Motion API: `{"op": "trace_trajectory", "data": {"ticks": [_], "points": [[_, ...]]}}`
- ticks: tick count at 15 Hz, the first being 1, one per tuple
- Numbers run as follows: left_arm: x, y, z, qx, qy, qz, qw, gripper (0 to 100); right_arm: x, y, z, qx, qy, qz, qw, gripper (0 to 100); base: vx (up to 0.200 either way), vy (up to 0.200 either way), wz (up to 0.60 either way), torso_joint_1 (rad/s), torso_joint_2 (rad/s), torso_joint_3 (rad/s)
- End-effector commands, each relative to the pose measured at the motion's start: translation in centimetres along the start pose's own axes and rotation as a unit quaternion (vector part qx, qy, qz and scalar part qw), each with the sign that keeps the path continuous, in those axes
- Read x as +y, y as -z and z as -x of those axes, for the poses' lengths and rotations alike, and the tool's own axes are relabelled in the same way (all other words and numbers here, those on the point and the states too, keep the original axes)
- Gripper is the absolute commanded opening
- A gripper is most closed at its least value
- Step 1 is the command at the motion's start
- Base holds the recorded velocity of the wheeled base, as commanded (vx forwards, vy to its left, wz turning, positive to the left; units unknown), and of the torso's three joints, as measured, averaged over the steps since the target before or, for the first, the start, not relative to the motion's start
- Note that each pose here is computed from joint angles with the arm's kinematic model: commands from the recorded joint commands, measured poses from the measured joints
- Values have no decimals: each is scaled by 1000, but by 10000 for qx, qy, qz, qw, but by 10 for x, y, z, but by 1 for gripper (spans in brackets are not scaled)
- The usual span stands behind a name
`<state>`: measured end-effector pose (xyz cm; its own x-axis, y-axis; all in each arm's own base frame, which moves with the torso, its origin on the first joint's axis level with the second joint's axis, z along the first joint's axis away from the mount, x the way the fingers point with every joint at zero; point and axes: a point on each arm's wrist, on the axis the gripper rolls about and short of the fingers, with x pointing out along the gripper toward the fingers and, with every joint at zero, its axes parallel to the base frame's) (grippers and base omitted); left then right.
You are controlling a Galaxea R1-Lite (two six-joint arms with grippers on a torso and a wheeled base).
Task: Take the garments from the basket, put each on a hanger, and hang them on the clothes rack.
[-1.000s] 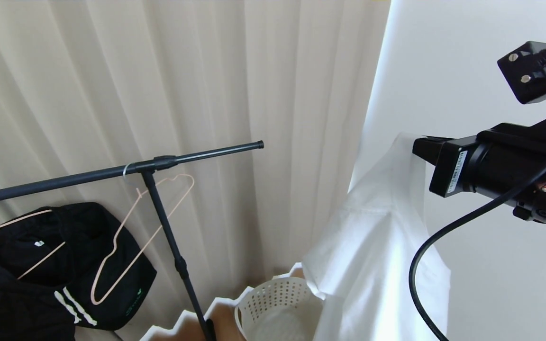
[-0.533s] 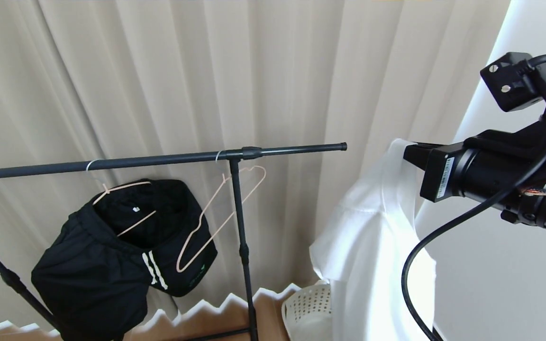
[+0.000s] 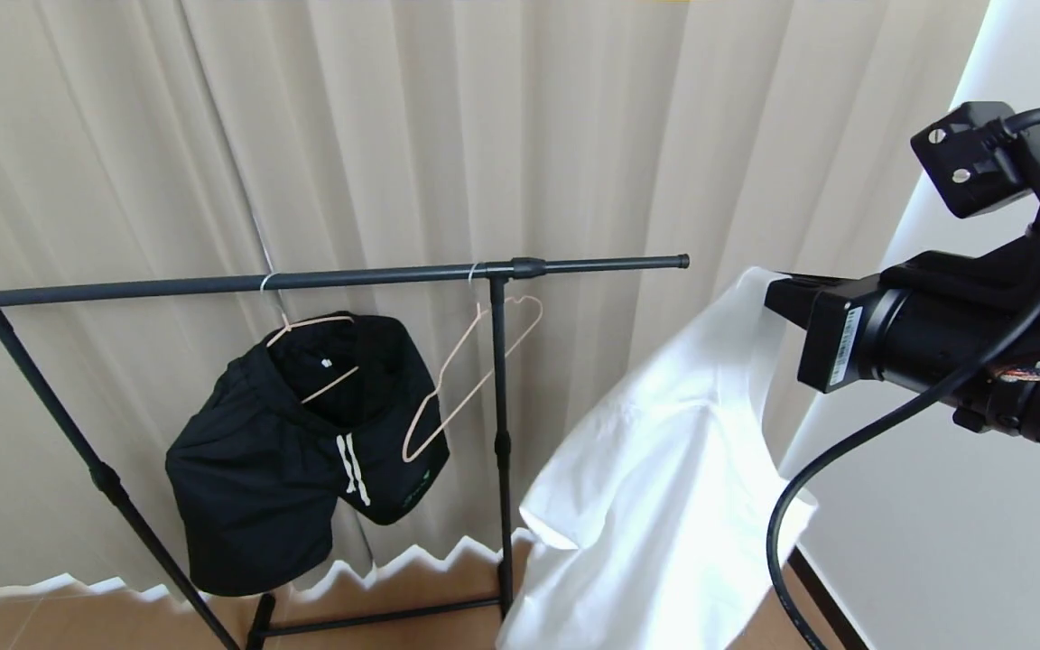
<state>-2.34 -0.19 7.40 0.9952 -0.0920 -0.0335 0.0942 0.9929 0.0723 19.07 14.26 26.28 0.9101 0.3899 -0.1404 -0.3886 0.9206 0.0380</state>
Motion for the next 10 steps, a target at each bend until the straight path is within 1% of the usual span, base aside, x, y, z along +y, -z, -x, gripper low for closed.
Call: {"op": "trace_trajectory", "data": {"ticks": [1, 7, 10], "points": [[0, 0, 0, 8, 8, 1, 10000, 100, 0, 1, -1, 14, 6, 8, 10000, 0, 0, 200, 0, -2, 2, 2], [0, 0, 0, 8, 0, 9, 10000, 100, 0, 3, -1, 44, 8, 38, 10000, 0, 0, 200, 0, 7, 6, 2], [0, 0, 0, 9, -7, 17, 10000, 100, 0, 3, -1, 51, 8, 40, 10000, 0, 0, 0, 0, 0, 0, 0]]}}
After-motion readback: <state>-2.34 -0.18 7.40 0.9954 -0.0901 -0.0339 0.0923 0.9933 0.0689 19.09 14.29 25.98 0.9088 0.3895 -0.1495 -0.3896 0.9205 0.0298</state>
